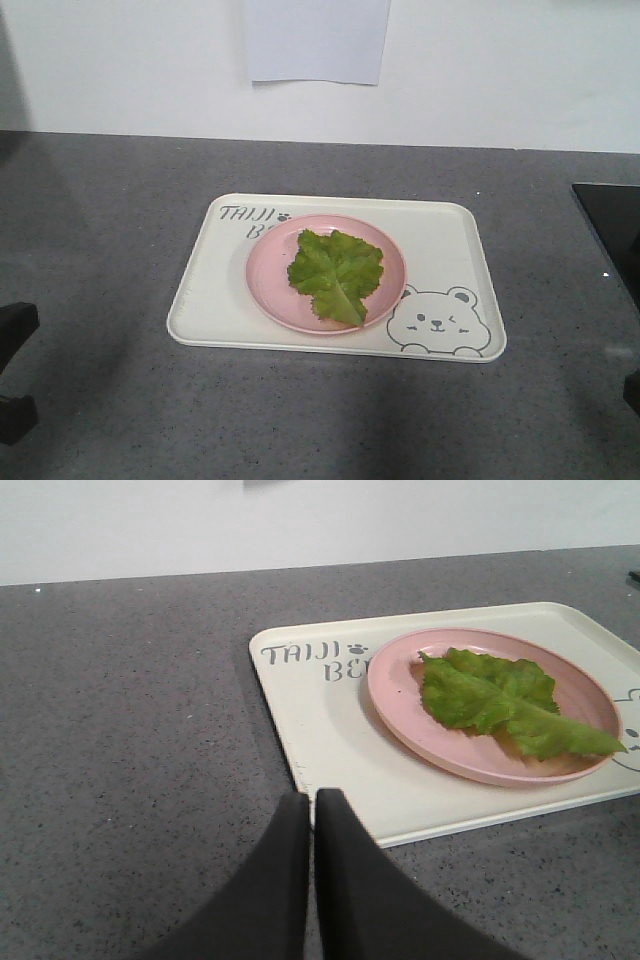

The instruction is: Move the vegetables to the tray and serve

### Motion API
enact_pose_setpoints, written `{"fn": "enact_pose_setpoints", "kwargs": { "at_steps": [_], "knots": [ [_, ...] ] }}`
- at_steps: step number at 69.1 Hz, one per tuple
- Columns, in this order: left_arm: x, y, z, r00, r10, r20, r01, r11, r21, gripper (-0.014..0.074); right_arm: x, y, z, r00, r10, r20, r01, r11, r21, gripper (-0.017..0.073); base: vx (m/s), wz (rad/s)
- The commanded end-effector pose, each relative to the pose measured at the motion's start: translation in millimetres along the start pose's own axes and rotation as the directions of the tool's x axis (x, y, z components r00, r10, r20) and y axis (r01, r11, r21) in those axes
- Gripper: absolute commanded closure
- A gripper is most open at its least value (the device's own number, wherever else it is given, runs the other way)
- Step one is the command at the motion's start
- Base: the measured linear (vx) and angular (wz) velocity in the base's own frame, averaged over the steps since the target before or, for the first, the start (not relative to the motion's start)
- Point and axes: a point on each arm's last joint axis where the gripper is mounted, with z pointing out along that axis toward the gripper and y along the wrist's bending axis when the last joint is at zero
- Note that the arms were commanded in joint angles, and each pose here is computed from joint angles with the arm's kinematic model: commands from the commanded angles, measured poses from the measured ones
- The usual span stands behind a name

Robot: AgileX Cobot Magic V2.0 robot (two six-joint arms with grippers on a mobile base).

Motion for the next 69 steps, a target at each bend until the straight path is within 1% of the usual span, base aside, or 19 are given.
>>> {"fn": "enact_pose_setpoints", "kwargs": {
  "at_steps": [1,18,21,25,30,35,40,47,56,61,69],
  "knots": [
    [-16.5,-1.1,-3.1,0.994,-0.019,0.106,0.019,1.0,0.003,0.0601,-12.6,-3.7,-2.8,0.997,-0.005,0.077,0.002,0.999,0.034,0.0565,0.0,0.0],
    [-16.4,-1.1,-3.0,0.994,-0.017,0.105,0.017,1.0,0.003,0.0601,-12.6,-3.7,-2.7,0.997,-0.005,0.077,0.002,0.999,0.033,0.0565,0.0,0.0],
    [-16.4,-0.9,-3.0,0.994,0.004,0.105,-0.004,1.0,-0.001,0.0601,-12.6,-3.7,-2.7,0.997,-0.005,0.077,0.002,0.999,0.033,0.0565,0.0,0.0],
    [-17.4,-0.4,-3.5,0.992,0.047,0.116,-0.046,0.999,-0.011,0.0601,-12.6,-3.7,-2.7,0.997,-0.005,0.077,0.002,0.999,0.033,0.0565,0.0,0.0],
    [-20.7,0.9,-5.3,0.982,0.098,0.16,-0.094,0.995,-0.033,0.0601,-12.6,-3.5,-2.7,0.997,-0.002,0.078,-0.001,0.999,0.032,0.0565,0.0,0.0],
    [-20.2,5.9,-10.5,0.97,0.084,0.23,-0.069,0.995,-0.07,0.0601,-12.6,-3.5,-2.7,0.997,-0.002,0.078,-0.001,0.999,0.032,0.0565,0.0,0.0],
    [-15.2,12.1,-19.1,0.951,0.06,0.305,-0.027,0.993,-0.114,0.0601,-12.7,-3.5,-2.7,0.997,-0.001,0.078,-0.002,1.0,0.031,0.0565,0.0,0.0],
    [5.4,20.0,-31.5,0.928,0.012,0.372,0.054,0.985,-0.165,0.0601,-12.7,-3.5,-2.7,0.997,-0.001,0.078,-0.002,1.0,0.031,0.0565,0.0,0.0],
    [41.7,24.5,-39.0,0.923,0.017,0.383,0.07,0.975,-0.212,0.0601,-12.7,-3.5,-2.7,0.997,-0.001,0.078,-0.002,1.0,0.031,0.0565,0.0,0.0],
    [66.7,26.3,-39.3,0.927,0.015,0.375,0.076,0.971,-0.226,0.0601,-12.7,-3.5,-2.7,0.997,-0.001,0.078,-0.002,1.0,0.031,0.0565,0.0,0.0],
    [95.7,28.1,-39.5,0.919,0.02,0.394,0.081,0.967,-0.241,0.0601,-12.7,-3.5,-2.7,0.997,-0.001,0.078,-0.002,1.0,0.031,0.0565,0.0,0.0]
  ]
}}
